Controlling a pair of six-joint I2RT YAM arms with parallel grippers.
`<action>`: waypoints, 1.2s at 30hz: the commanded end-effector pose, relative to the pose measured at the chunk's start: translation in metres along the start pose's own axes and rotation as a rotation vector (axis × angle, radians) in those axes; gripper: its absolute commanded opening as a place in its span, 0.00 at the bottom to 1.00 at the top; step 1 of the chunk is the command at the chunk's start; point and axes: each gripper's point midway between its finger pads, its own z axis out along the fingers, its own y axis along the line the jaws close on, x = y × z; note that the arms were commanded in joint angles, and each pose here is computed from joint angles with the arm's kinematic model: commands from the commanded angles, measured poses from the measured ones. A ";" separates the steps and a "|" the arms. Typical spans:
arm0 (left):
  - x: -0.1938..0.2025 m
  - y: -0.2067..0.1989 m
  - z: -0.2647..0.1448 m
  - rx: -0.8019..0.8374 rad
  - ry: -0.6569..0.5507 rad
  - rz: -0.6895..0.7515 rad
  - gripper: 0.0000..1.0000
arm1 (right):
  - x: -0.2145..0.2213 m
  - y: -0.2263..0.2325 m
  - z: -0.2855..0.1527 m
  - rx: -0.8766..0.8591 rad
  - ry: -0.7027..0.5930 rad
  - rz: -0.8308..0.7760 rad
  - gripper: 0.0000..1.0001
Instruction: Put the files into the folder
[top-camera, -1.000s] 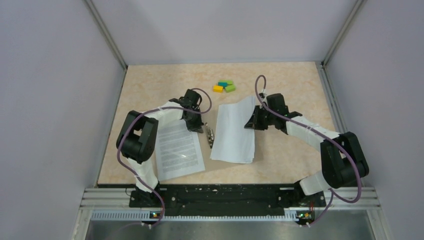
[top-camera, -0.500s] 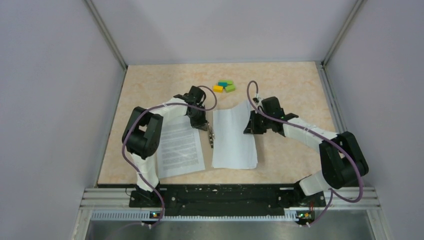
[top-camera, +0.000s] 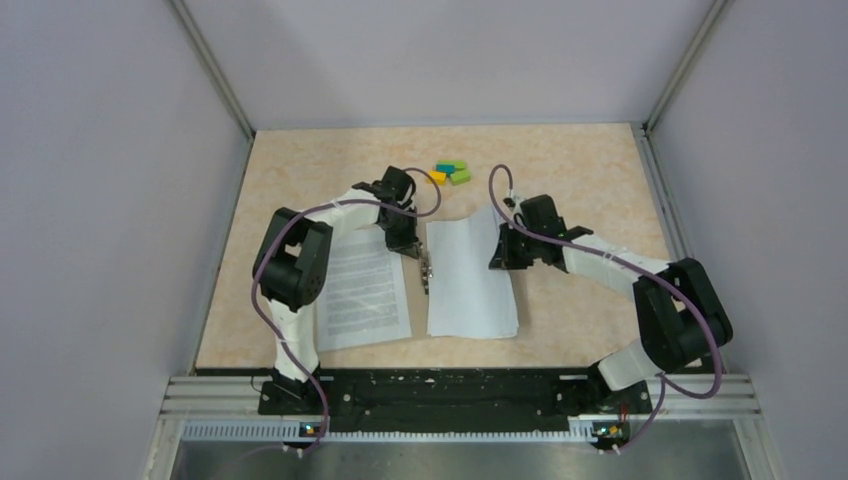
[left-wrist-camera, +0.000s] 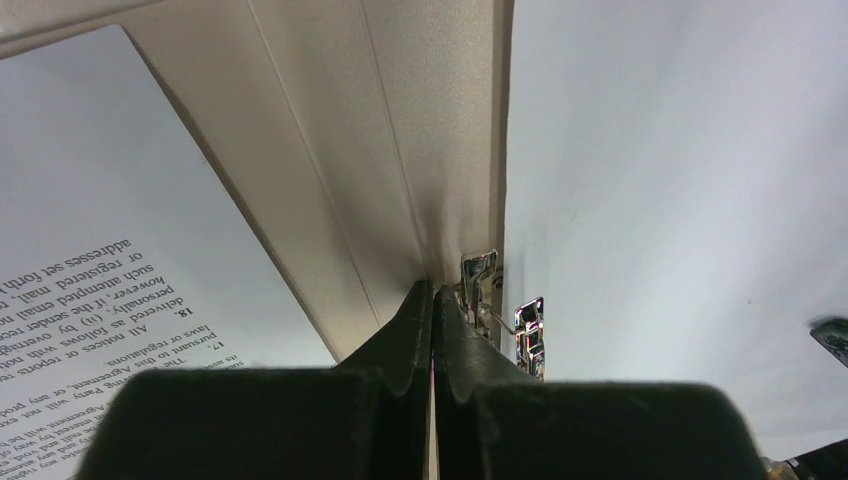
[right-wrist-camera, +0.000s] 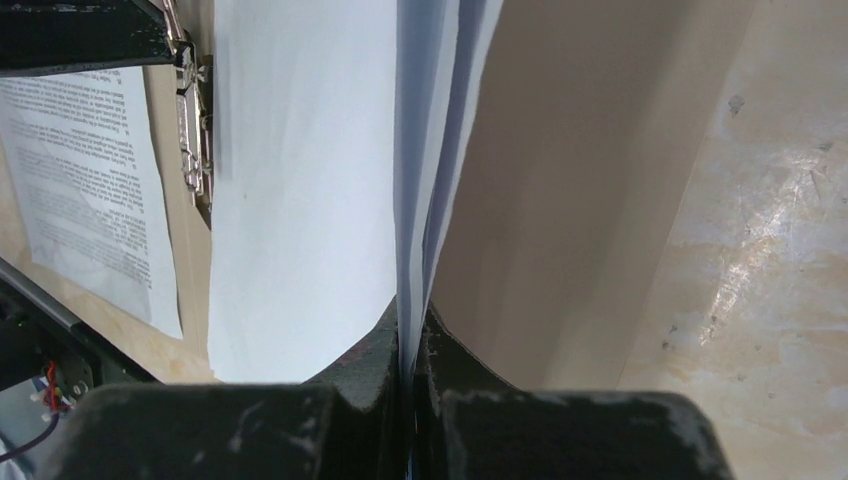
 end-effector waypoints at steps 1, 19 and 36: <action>-0.002 -0.001 0.010 -0.001 0.018 0.033 0.00 | -0.023 0.013 0.007 -0.032 -0.060 -0.061 0.00; -0.016 -0.003 0.008 -0.025 0.006 0.049 0.00 | -0.023 -0.031 0.013 0.188 -0.042 -0.035 0.37; -0.015 -0.002 0.010 -0.027 0.014 0.057 0.00 | -0.038 -0.047 0.031 0.104 -0.068 0.125 0.71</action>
